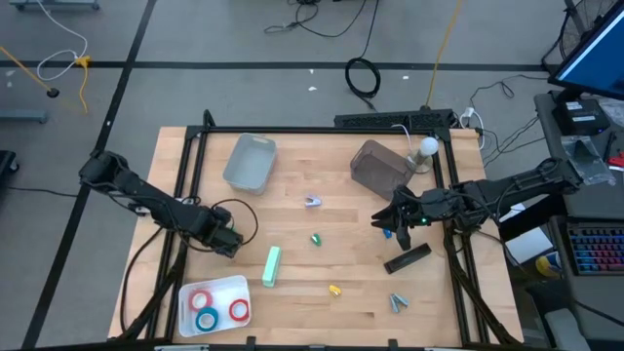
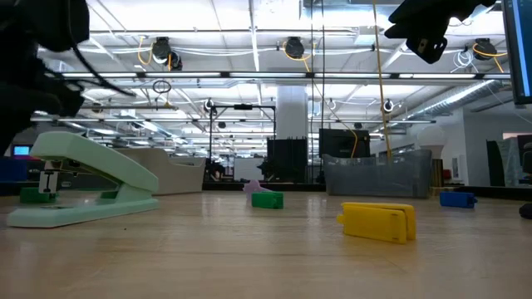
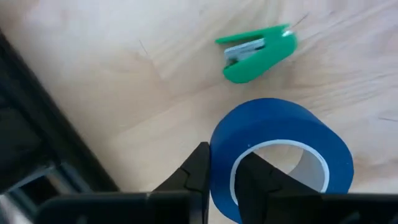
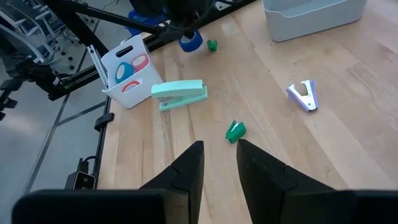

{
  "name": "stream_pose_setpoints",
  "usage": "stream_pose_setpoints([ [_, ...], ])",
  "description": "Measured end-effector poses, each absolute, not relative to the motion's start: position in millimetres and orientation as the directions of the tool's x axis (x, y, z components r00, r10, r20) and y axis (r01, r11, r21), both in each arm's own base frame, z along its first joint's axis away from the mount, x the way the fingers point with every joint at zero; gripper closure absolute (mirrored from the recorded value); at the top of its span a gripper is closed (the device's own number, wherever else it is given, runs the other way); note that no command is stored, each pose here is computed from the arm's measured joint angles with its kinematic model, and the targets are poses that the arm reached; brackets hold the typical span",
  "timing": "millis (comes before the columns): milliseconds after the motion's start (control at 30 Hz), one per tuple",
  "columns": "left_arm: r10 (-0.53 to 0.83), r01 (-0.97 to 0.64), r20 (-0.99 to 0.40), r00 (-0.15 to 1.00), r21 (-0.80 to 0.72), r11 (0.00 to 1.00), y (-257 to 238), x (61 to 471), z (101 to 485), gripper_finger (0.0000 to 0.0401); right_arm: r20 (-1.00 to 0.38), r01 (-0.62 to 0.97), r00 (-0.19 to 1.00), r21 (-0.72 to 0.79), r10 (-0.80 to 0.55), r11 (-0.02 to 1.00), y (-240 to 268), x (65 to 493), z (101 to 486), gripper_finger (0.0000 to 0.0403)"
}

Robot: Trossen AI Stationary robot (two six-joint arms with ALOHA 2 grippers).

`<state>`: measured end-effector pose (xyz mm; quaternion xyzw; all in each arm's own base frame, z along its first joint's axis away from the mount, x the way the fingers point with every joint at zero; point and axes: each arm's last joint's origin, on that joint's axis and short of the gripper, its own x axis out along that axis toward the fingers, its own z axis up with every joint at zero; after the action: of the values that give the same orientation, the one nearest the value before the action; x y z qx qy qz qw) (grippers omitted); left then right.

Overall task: Pick and place Stapler, Stapler remover, tape
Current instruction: Put the blue tape into the white bin

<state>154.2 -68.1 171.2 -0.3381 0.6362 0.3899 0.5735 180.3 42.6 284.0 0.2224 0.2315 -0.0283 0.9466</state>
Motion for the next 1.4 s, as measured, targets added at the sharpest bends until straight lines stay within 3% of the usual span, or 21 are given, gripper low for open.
stream_pose_setpoints([
  [300,0.032,-0.829,-0.997,0.077,-0.046,0.557,-79.9,183.4,238.6,0.0355,-0.451,0.154,0.891,0.404,0.049,0.902,42.6,180.2,284.0,0.0314],
  [500,-0.039,-0.719,-0.972,0.233,-0.2,0.666,-97.1,193.3,282.6,0.0361,-0.451,0.154,0.891,0.403,0.049,0.902,42.6,180.2,284.0,0.0314],
  [700,-0.127,-0.71,-0.941,0.314,-0.322,0.626,-118.5,189.1,311.8,0.0359,-0.452,0.154,0.891,0.402,0.049,0.903,42.6,180.3,283.9,0.0314],
  [867,-0.213,-0.761,-0.93,0.3,-0.368,0.534,-138.9,179.1,314.3,0.0353,-0.452,0.154,0.891,0.401,0.049,0.903,42.6,180.2,284.0,0.0314],
  [1100,-0.229,-0.868,-0.948,0.222,-0.299,0.396,-170.1,164.7,303.7,0.0362,-0.453,0.154,0.89,0.401,0.049,0.903,42.6,180.1,283.9,0.0314],
  [1400,-0.207,-0.91,-0.976,0.064,-0.142,0.388,-208.2,158.0,274.6,0.0356,-0.452,0.158,0.891,0.395,0.042,0.905,42.4,180.2,283.9,0.0314],
])
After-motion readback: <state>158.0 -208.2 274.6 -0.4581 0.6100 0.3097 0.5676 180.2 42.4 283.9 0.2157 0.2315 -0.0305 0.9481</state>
